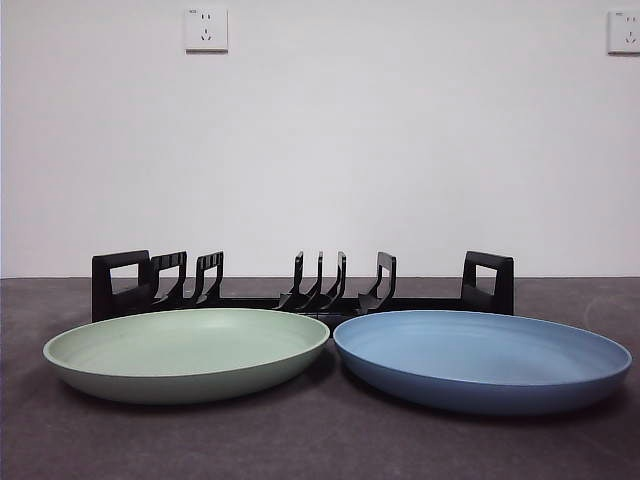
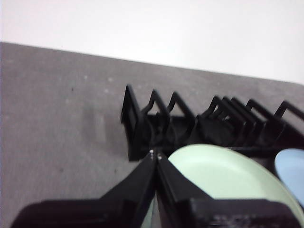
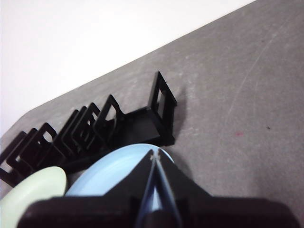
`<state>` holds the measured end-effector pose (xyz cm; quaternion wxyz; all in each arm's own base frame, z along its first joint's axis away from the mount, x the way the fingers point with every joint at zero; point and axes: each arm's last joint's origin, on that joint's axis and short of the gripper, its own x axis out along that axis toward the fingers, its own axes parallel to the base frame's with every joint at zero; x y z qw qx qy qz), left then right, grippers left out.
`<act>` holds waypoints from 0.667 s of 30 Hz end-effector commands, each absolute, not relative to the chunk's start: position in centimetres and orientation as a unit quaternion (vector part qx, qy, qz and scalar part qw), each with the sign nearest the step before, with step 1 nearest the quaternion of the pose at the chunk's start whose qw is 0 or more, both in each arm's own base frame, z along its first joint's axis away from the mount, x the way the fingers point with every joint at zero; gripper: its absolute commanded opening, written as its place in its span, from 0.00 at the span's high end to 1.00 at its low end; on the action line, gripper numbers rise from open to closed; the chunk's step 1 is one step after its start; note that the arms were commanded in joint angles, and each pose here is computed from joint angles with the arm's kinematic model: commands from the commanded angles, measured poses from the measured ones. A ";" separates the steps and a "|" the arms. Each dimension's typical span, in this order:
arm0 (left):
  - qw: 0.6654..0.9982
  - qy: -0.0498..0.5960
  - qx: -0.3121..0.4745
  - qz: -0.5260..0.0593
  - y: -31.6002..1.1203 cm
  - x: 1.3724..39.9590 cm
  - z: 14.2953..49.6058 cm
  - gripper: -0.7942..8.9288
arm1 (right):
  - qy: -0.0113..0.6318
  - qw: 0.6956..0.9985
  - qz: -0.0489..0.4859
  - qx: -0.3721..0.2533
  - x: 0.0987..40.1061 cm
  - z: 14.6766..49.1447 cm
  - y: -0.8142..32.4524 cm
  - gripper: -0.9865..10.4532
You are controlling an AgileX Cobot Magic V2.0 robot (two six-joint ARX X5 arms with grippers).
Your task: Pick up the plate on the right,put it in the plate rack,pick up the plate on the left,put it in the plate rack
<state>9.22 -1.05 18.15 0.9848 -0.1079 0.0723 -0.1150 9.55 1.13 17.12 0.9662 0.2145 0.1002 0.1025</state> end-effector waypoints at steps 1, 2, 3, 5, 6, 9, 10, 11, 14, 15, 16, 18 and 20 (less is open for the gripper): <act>0.984 0.074 -0.112 -0.114 -1.0 9.4 19.5 0.93 | 0.108 0.963 0.099 0.224 9.8 18.3 1.1 0.92; 0.984 0.076 -0.111 -0.114 -1.0 9.5 20.0 0.93 | 0.115 0.963 0.097 0.224 10.0 18.6 1.1 0.92; 0.984 0.080 -0.111 -0.113 -1.0 9.7 20.5 0.93 | 0.124 0.962 0.095 0.225 10.2 19.1 1.2 0.92; 0.983 0.092 -0.111 -0.113 -1.1 10.2 21.5 0.93 | 0.147 0.959 0.090 0.225 10.8 19.9 1.2 0.92; 0.982 0.099 -0.112 -0.116 -1.1 10.5 21.9 0.93 | 0.158 0.958 0.088 0.224 11.2 20.3 1.2 0.92; 0.976 0.129 -0.116 -0.133 -1.3 11.7 23.2 0.93 | 0.200 0.954 0.082 0.208 12.5 21.5 1.3 0.92; 0.973 0.141 -0.118 -0.141 -1.4 12.2 23.6 0.93 | 0.215 0.953 0.081 0.199 13.0 21.9 1.3 0.92; 0.970 0.152 -0.119 -0.149 -1.5 12.6 23.9 0.93 | 0.229 0.951 0.079 0.192 13.5 22.3 1.4 0.92; 0.956 0.194 -0.129 -0.180 -1.8 14.3 24.9 0.93 | 0.278 0.942 0.075 0.172 15.3 23.2 1.5 0.92; 0.951 0.206 -0.132 -0.190 -1.9 14.8 25.1 0.93 | 0.290 0.939 0.074 0.167 15.9 23.4 1.5 0.92; 0.946 0.217 -0.135 -0.201 -2.0 15.3 25.3 0.93 | 0.303 0.936 0.073 0.161 16.4 23.6 1.5 0.92; 0.935 0.237 -0.140 -0.225 -2.2 16.4 25.7 0.93 | 0.333 0.929 0.073 0.146 17.6 23.9 1.6 0.91; 0.921 0.257 -0.146 -0.253 -2.6 17.6 26.1 0.93 | 0.376 0.912 0.102 0.128 19.1 24.3 1.9 0.91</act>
